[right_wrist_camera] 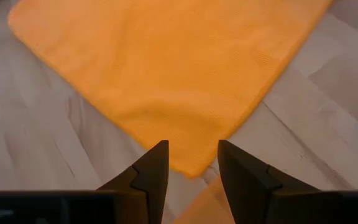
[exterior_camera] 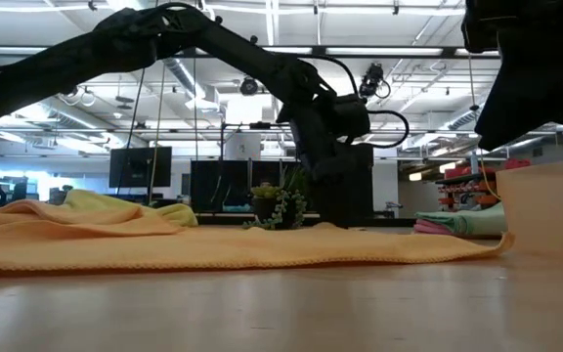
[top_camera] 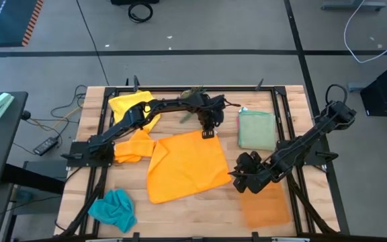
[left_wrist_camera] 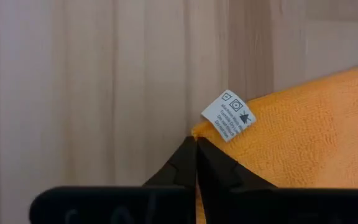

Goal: Fold microfiber towels
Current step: Fold the right orange microfiber towel

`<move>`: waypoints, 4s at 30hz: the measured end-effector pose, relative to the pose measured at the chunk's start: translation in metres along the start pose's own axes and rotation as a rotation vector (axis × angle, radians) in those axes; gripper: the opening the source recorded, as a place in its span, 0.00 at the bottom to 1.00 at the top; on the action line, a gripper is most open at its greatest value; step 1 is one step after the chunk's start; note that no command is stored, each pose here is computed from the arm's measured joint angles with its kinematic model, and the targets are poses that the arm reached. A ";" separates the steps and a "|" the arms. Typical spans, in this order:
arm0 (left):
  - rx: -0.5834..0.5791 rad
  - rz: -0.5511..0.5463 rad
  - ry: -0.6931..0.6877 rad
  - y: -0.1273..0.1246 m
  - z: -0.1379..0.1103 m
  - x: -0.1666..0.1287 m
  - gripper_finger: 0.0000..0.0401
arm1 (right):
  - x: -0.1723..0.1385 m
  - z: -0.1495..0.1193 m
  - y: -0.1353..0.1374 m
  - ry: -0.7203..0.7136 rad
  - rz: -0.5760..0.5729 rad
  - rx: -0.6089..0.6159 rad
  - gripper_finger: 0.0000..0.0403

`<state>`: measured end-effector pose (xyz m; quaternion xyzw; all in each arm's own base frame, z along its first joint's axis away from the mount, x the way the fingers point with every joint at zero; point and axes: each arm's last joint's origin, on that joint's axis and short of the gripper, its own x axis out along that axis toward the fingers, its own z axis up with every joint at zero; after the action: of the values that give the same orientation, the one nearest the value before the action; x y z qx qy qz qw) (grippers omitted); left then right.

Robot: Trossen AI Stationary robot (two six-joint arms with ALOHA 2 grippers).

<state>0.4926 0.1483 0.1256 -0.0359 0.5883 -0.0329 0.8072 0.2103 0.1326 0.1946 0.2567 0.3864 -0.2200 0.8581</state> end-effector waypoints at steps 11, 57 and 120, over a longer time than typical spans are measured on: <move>0.026 0.000 -0.022 -0.022 0.005 -0.064 0.01 | 0.007 0.012 -0.005 -0.031 -0.032 0.132 0.36; -0.079 -0.030 0.032 0.029 -0.046 -0.084 0.00 | 0.095 0.035 -0.036 0.319 -0.155 0.214 0.21; 0.279 0.368 -0.896 -0.271 -0.200 -0.225 0.01 | -0.058 0.157 0.029 -0.039 0.131 -0.855 0.00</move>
<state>0.2305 -0.1042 0.3039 0.1661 0.1704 0.0502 0.9700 0.2786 0.0699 0.3367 -0.1021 0.4095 0.0101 0.9065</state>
